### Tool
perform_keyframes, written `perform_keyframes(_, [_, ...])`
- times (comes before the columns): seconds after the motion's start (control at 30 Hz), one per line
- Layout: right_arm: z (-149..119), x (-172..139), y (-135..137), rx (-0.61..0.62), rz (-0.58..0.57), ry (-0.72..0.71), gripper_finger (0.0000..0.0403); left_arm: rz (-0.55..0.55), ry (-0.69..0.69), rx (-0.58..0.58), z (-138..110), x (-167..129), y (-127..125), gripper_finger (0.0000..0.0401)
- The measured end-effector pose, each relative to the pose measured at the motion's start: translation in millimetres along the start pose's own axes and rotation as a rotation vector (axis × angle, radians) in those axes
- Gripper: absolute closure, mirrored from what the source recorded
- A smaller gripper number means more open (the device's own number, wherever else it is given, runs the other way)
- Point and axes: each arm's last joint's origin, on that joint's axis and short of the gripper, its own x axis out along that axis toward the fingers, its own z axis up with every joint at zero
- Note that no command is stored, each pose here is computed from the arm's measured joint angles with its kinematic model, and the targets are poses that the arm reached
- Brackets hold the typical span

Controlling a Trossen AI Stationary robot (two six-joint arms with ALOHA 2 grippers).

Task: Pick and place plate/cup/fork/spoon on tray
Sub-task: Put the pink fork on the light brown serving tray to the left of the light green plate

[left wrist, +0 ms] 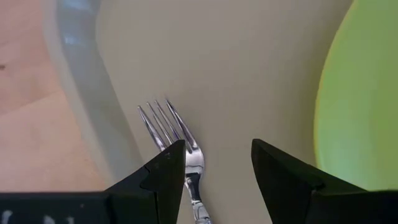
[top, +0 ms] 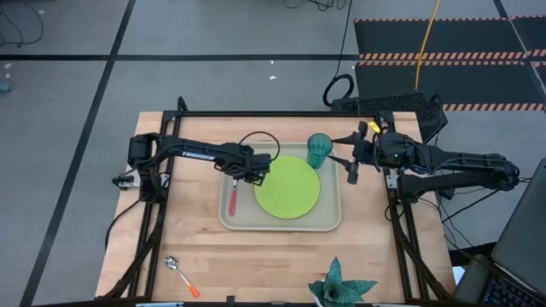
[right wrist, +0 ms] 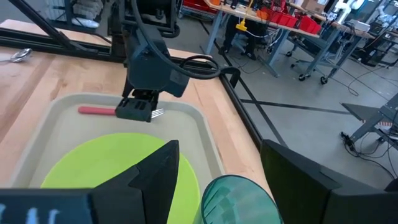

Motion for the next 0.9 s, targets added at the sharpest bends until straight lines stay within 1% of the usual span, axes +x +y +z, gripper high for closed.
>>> perform_keyframes(0.3, [0.0,0.0,0.0,0.000,0.000,0.000,0.0183,0.002,0.003,-0.009,3.8,1.0,2.3,0.0215])
perform_keyframes(0.53, [0.0,0.0,0.0,0.000,0.000,0.000,0.0183,-0.061,0.123,-0.062,5.5,1.9,3.4,0.0215])
perform_keyframes(0.9, [0.0,0.0,0.0,0.000,0.000,0.000,0.0183,-0.092,0.208,-0.123,19.3,5.7,13.4,0.0215])
